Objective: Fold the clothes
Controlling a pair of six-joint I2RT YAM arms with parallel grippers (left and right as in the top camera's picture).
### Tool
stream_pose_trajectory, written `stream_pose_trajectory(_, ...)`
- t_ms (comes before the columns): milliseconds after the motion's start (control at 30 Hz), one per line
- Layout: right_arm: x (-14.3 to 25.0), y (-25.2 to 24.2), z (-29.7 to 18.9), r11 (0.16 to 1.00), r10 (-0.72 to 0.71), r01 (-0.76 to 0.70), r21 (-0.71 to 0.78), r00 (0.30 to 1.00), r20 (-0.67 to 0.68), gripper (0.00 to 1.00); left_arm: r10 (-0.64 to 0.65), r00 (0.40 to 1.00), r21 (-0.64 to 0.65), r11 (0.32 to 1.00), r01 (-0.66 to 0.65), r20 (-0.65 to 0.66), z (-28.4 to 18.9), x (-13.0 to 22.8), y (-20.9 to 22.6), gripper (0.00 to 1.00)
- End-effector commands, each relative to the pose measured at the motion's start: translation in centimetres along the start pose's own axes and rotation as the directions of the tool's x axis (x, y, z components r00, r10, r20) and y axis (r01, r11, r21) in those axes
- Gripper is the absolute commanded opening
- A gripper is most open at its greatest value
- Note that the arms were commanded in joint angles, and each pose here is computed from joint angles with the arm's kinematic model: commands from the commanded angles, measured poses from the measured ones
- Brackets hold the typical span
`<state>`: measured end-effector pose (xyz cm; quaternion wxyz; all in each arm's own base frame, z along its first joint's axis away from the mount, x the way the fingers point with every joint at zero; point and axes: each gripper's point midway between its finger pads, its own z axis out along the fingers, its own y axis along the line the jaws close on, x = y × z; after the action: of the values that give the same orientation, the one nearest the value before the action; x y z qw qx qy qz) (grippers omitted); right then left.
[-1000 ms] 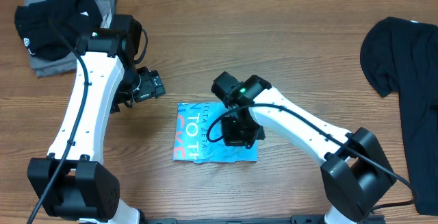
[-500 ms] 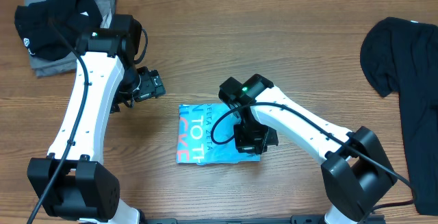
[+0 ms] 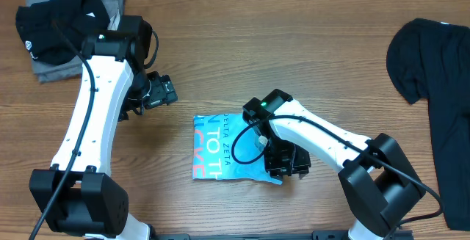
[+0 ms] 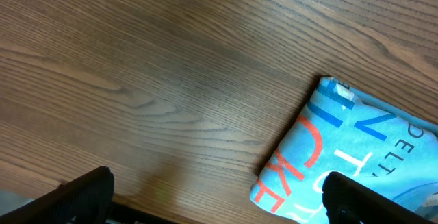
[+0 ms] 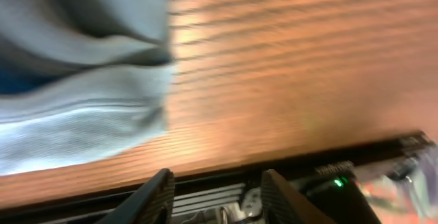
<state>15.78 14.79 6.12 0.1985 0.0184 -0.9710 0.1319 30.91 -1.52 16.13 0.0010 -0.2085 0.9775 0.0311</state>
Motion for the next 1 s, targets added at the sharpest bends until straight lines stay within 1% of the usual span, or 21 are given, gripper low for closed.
stream_pose_trajectory(0,-1.7,-1.3,-2.0,0.993,0.090,-0.098,0.066,0.990,0.107,0.48,-0.020,1.000,0.012,1.000,0.020,0.003,-0.3,0.1,0.0,1.00)
stream_pose_trajectory(33,-2.1,-1.2,-2.7,0.993,0.090,-0.099,0.060,0.988,0.128,0.50,-0.020,1.000,0.012,1.000,0.020,0.003,-0.3,0.1,0.0,1.00)
stream_pose_trajectory(67,-2.3,-1.0,-3.2,0.994,0.090,-0.098,0.048,0.986,0.143,0.55,-0.020,1.000,0.012,1.000,0.020,0.003,-0.3,0.1,0.0,1.00)
stream_pose_trajectory(100,-2.8,-0.6,-3.9,0.995,0.091,-0.096,0.027,0.982,0.165,0.62,-0.020,1.000,0.012,1.000,0.020,0.003,-0.3,0.1,0.0,1.00)
stream_pose_trajectory(167,-3.8,0.3,-4.9,0.998,0.068,-0.067,-0.012,0.975,0.211,0.79,-0.020,1.000,0.012,1.000,0.020,0.003,-0.3,0.1,0.0,1.00)
stream_pose_trajectory(200,-4.5,0.9,-5.3,0.999,0.042,-0.034,-0.036,0.970,0.239,0.82,-0.020,1.000,0.013,1.000,0.020,0.004,-0.3,0.1,0.0,1.00)
stream_pose_trajectory(333,-6.3,4.4,-6.0,0.978,-0.088,0.142,-0.153,0.945,0.314,0.84,-0.020,1.000,0.012,1.000,0.020,0.003,-0.3,0.1,0.0,1.00)
stream_pose_trajectory(367,-6.6,5.0,-6.2,0.970,-0.105,0.169,-0.172,0.938,0.332,0.82,-0.020,1.000,0.012,1.000,0.020,0.003,-0.3,0.1,0.0,1.00)
stream_pose_trajectory(433,-7.3,5.5,-6.3,0.967,-0.100,0.176,-0.186,0.928,0.360,0.78,-0.019,1.000,0.011,1.000,0.019,0.001,-0.3,0.2,0.0,1.00)
stream_pose_trajectory(633,-8.7,5.7,-6.6,0.962,-0.071,0.167,-0.216,0.917,0.392,0.59,-0.016,1.000,0.010,1.000,0.016,0.001,-0.3,0.2,0.1,1.00)
stream_pose_trajectory(867,-10.6,4.0,-6.7,0.961,0.006,0.103,-0.256,0.921,0.391,0.50,-0.016,1.000,0.010,1.000,0.016,0.001,-0.3,0.2,0.1,1.00)
stream_pose_trajectory(967,-11.2,3.6,-6.4,0.951,0.036,0.083,-0.297,0.926,0.376,0.48,-0.016,1.000,0.010,1.000,0.016,0.001,-0.3,0.2,0.1,1.00)
